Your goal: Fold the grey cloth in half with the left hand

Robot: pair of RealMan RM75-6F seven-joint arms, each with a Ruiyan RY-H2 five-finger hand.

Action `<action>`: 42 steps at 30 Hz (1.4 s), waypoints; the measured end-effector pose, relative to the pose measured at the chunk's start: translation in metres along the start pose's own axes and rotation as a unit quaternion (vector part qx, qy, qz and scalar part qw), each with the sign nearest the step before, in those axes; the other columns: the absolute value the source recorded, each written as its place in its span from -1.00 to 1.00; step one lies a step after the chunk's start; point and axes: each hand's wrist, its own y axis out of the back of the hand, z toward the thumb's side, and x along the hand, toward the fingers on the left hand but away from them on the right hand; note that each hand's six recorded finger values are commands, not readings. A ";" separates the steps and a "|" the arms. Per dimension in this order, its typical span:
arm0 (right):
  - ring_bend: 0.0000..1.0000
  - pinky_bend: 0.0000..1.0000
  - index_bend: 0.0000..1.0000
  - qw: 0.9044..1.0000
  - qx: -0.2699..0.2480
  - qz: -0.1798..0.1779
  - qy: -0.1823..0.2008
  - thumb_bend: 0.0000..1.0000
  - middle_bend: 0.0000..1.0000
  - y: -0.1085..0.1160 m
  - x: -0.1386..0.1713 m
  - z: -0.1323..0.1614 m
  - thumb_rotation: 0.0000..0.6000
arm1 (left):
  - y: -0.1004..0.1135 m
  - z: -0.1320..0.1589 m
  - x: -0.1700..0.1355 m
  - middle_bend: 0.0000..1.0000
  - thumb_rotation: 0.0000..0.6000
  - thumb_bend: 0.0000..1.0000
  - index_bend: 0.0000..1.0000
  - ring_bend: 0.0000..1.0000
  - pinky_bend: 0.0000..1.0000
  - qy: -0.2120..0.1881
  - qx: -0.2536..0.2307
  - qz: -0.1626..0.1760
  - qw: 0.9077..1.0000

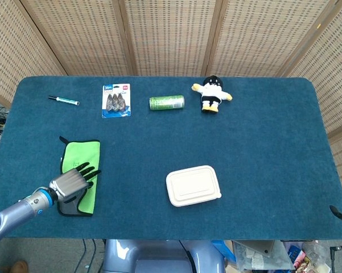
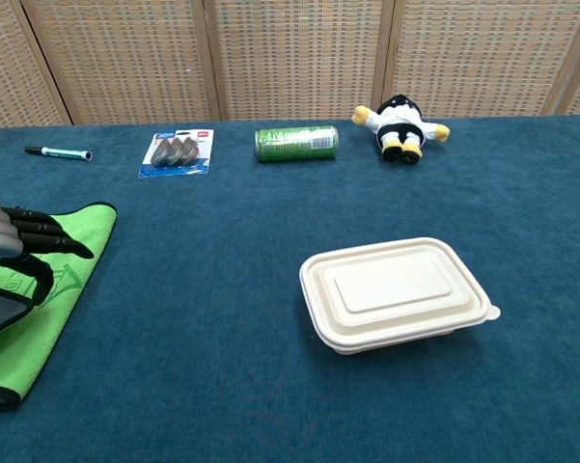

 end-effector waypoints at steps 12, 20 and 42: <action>-1.00 -1.00 -1.00 1.000 0.001 0.000 -0.002 -1.00 -1.00 0.000 0.000 0.000 1.00 | -0.001 0.006 0.012 -1.00 1.00 -0.30 -0.32 -1.00 -1.00 -0.011 0.013 0.013 1.000; -1.00 -1.00 -1.00 1.000 0.001 0.001 -0.002 -1.00 -1.00 -0.001 0.000 0.000 1.00 | -0.005 0.005 0.011 -1.00 1.00 -0.30 -0.11 -1.00 -1.00 -0.008 0.007 0.008 1.000; -1.00 -1.00 -1.00 1.000 0.001 0.003 0.002 -1.00 -1.00 -0.001 0.001 0.002 1.00 | -0.021 0.001 -0.005 -1.00 1.00 -0.30 0.24 -1.00 -1.00 -0.005 -0.011 0.003 1.000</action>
